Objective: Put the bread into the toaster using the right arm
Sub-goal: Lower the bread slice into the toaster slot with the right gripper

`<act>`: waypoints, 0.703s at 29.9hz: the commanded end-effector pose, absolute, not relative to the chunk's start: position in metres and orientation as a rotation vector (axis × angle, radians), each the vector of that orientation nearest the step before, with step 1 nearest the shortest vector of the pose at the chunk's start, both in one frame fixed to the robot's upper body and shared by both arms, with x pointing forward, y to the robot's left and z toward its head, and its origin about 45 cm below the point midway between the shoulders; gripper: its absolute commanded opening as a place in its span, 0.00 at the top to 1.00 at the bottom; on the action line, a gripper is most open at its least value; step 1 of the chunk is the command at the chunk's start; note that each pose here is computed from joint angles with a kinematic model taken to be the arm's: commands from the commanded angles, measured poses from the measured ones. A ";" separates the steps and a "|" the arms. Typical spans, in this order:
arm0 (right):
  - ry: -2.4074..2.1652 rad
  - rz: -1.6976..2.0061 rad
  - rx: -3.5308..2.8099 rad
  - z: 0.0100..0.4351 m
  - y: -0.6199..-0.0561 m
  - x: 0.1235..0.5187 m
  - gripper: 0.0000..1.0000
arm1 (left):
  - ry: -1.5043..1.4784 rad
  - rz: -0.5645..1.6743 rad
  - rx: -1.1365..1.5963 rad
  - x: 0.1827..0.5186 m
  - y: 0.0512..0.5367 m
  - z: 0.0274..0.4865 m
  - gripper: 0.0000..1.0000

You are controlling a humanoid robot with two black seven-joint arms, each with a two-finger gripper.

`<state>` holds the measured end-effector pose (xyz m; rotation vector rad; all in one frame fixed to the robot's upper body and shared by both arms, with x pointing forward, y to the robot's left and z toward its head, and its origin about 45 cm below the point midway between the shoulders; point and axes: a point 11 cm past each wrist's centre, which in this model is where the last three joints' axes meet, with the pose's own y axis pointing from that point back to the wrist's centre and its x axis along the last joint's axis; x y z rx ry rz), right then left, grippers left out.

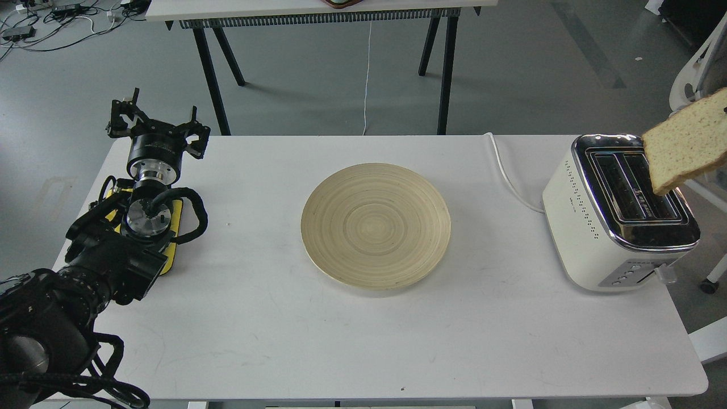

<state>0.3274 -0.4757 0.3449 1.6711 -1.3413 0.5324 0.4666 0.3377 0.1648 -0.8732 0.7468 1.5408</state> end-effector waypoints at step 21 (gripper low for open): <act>-1.275 0.478 1.702 0.302 -0.460 0.341 0.84 | 0.747 1.541 -0.873 0.467 0.338 0.165 0.00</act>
